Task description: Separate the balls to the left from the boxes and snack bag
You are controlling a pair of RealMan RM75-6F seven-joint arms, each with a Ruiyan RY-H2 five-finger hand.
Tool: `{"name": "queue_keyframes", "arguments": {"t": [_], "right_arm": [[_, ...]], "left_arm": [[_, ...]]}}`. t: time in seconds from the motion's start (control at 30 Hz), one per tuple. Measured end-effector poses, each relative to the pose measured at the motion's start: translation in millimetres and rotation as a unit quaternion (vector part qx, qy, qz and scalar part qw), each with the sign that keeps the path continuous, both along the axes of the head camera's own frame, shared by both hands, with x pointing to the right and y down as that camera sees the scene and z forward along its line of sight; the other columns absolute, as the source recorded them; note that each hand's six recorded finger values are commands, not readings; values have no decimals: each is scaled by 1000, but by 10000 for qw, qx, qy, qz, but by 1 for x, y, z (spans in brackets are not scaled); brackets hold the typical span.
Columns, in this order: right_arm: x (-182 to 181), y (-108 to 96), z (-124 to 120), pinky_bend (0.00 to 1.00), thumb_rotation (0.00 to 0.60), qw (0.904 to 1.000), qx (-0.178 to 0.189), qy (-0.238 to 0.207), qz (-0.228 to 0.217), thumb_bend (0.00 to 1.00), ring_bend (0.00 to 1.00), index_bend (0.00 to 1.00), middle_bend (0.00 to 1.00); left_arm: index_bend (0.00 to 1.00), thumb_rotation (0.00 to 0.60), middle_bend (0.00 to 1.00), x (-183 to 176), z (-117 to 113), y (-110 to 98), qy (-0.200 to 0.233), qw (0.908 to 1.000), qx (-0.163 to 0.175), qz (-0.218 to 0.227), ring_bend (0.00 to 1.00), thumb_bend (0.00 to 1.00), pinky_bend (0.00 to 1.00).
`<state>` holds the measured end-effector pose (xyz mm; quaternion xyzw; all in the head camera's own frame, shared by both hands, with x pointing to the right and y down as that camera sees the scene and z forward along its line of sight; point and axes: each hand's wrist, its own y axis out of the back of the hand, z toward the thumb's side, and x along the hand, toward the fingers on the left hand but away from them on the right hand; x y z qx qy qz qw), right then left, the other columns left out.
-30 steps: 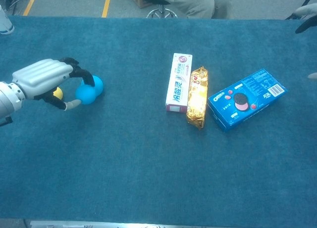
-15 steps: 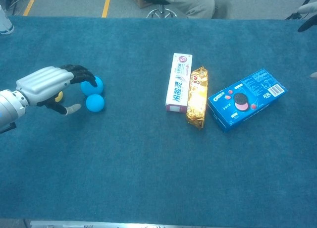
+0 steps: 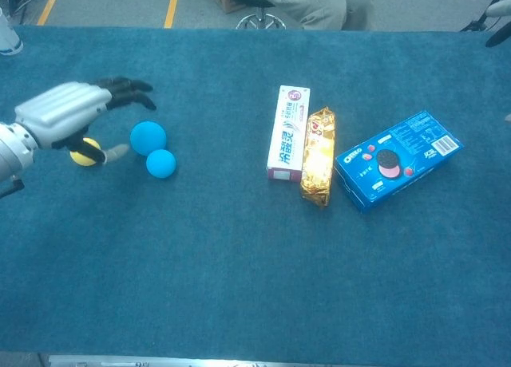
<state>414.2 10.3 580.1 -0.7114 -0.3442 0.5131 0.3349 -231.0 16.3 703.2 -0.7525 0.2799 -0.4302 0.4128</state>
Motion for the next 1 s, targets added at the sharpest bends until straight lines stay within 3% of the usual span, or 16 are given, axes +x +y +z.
{"name": "queue_keyframes", "arguments": {"t": [0.27,0.47,0.7,1.0], "right_arm": [[9,3,-2,265,600,9999,93,59,126,0,138,17,232],[22,7,-3,265,600,9989,218,95,397,0,138,17,232],[36,15,5,265,600,9970,344,265,646,0,138,17,232],[46,30,8,265,600,9931,617,554,824,0,138,17,232]], "left_arm": [[181,600,123,-30,-31,-29,273,9946,440,-898,0,370,90],[181,600,137,-79,-54,-36,119,9817,839,-1707,6,369,90],[182,600,148,-135,-74,-21,-188,9586,1260,-2547,21,370,90],[185,600,158,-174,-84,16,-708,9429,1477,-2902,32,370,90]]}}
